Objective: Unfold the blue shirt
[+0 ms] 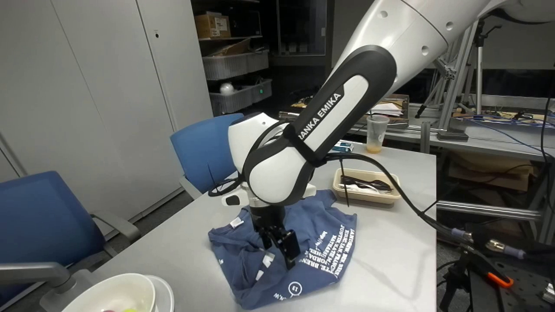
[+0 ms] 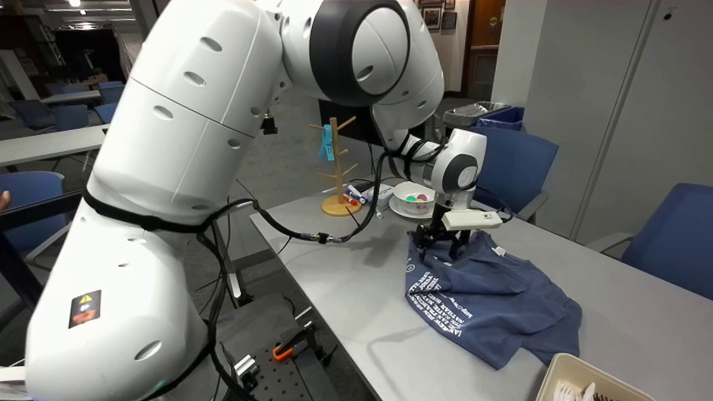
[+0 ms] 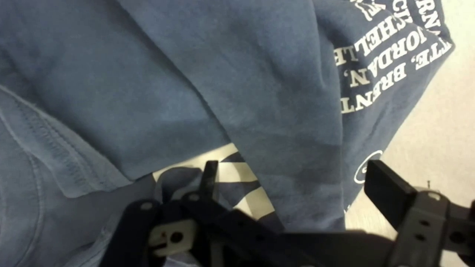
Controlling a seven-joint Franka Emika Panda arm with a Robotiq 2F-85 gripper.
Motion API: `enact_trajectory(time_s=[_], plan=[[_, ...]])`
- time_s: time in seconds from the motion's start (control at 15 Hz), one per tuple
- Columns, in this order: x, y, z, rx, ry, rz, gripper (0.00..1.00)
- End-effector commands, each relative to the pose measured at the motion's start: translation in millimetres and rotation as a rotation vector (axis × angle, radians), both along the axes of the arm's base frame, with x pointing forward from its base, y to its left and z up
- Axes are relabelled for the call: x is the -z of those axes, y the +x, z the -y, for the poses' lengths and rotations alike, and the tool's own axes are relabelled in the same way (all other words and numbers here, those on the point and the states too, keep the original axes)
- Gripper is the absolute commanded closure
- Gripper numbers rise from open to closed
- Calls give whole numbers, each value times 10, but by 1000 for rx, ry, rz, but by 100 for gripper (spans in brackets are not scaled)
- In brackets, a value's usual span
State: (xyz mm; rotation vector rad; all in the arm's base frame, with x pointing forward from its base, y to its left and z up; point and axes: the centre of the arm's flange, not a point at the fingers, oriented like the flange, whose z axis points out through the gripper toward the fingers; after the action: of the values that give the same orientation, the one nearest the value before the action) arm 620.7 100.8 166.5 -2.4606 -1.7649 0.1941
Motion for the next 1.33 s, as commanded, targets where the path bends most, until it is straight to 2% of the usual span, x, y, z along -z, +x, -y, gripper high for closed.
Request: enact_trajectory(time_s=[0.0, 0.07, 0.2, 0.47, 0.73, 1.0, 1.27], plan=[[90, 54, -15, 38, -7, -8, 16], [132, 54, 11, 48, -16, -9, 30], [185, 45, 52, 68, -21, -19, 39], [208, 38, 95, 98, -31, -22, 72], [125, 43, 48, 104, -40, -11, 99], [-137, 54, -100, 65, -74, 4, 99], [-519, -43, -542, -43, -63, 43, 99]])
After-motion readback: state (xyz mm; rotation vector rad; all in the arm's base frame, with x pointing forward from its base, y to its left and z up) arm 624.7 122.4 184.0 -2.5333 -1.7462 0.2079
